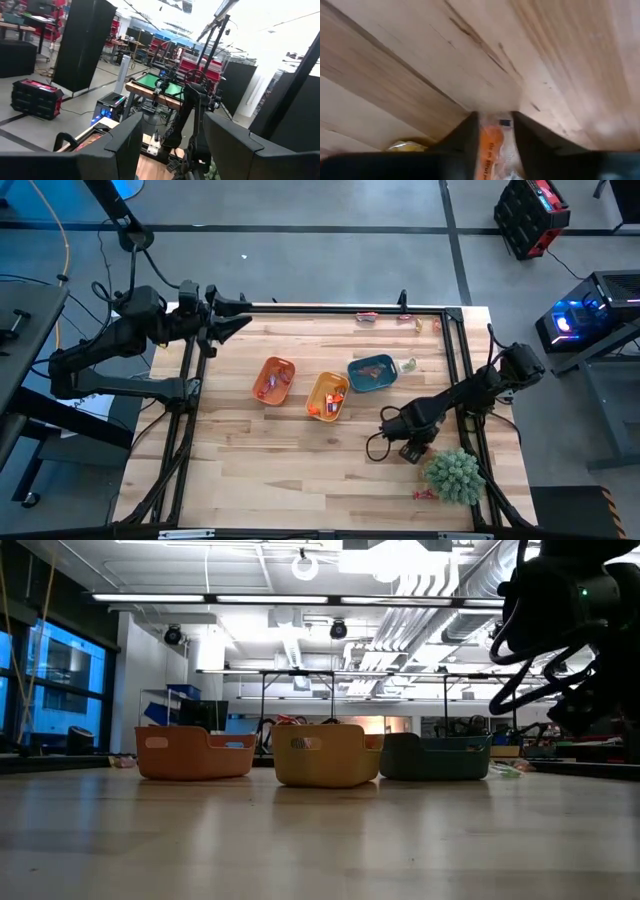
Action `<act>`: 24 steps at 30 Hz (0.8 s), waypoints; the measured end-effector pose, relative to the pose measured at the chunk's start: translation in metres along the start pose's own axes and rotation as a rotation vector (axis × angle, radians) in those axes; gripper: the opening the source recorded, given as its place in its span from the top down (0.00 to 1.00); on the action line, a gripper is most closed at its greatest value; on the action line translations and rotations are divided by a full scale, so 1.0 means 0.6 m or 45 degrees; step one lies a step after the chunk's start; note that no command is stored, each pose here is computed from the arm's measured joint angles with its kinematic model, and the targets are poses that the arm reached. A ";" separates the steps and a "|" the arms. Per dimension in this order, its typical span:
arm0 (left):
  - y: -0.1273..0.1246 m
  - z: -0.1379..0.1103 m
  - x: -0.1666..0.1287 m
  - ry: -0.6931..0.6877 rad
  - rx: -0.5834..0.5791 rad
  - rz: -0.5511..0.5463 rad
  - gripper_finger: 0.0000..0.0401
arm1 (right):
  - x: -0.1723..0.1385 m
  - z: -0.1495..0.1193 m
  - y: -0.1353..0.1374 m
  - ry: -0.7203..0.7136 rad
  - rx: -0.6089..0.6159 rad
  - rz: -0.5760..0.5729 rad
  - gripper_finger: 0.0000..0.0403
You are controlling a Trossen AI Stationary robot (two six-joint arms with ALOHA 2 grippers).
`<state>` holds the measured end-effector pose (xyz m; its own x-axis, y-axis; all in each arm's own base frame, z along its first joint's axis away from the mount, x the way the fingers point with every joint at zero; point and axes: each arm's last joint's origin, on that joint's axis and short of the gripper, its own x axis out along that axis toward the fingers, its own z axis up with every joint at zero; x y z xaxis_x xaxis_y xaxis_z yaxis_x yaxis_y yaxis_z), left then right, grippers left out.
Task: Sort candy
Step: Put the orange gummy into the blue bin
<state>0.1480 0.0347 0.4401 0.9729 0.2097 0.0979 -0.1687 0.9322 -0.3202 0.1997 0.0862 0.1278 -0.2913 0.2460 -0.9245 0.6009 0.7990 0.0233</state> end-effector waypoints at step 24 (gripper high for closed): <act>0.003 0.001 0.000 -0.026 0.021 0.069 0.51 | -0.257 0.163 -0.065 -0.909 0.131 -0.125 0.98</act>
<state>0.1474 0.0364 0.4403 0.9588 0.2657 0.1003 -0.2237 0.9242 -0.3097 0.2941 -0.0369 0.2323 0.1880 -0.2701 -0.9443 0.6741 0.7348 -0.0760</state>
